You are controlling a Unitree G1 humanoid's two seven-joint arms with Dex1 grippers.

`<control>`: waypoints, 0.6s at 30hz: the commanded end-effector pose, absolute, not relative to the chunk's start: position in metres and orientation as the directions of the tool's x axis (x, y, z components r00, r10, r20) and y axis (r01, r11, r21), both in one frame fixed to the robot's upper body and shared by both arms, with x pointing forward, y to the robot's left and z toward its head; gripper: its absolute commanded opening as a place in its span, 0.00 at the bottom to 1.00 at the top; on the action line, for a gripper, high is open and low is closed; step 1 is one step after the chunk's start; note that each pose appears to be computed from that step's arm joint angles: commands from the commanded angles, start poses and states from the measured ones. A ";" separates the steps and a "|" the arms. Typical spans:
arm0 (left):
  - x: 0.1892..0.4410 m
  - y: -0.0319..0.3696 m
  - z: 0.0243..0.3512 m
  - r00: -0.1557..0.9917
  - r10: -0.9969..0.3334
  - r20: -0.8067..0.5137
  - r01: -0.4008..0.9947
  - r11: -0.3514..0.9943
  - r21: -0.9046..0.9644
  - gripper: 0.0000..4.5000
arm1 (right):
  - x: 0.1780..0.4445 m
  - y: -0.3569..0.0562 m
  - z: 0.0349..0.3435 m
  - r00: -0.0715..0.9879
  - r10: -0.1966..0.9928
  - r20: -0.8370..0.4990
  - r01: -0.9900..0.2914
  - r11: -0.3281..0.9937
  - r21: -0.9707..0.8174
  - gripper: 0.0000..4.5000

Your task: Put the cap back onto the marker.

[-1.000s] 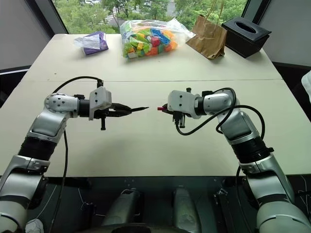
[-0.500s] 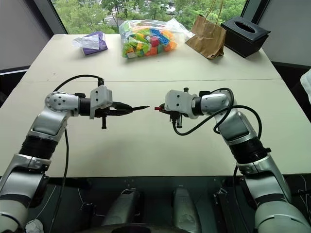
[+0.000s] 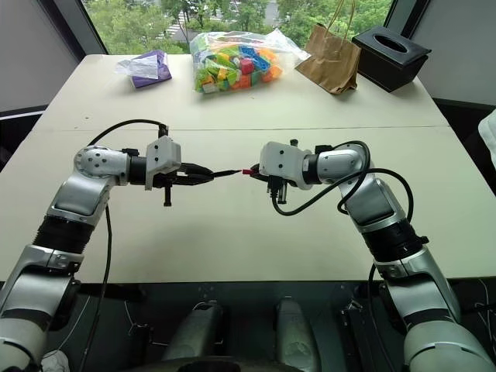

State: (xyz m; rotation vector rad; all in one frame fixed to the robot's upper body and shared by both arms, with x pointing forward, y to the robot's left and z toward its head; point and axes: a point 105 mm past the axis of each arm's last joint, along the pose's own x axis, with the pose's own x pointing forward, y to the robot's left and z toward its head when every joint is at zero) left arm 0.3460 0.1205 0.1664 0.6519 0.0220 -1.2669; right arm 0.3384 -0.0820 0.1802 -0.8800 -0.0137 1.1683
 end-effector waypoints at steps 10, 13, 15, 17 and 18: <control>0.345 0.116 0.184 0.327 -0.884 -0.333 0.862 0.135 0.488 0.00 | 0.334 -0.069 0.200 0.419 0.830 -0.368 -0.749 0.087 -0.657 0.01; 0.345 0.116 0.184 0.325 -0.885 -0.333 0.862 0.132 0.489 0.00 | 0.334 -0.068 0.200 0.417 0.832 -0.367 -0.749 0.085 -0.657 0.01; 0.344 0.115 0.184 0.323 -0.886 -0.333 0.862 0.131 0.489 0.00 | 0.334 -0.067 0.200 0.415 0.833 -0.367 -0.749 0.083 -0.658 0.01; 0.344 0.115 0.185 0.322 -0.886 -0.332 0.862 0.130 0.490 0.00 | 0.334 -0.067 0.200 0.413 0.833 -0.368 -0.749 0.080 -0.658 0.01; 0.344 0.114 0.185 0.322 -0.887 -0.332 0.862 0.129 0.490 0.00 | 0.334 -0.066 0.199 0.412 0.833 -0.369 -0.749 0.079 -0.658 0.01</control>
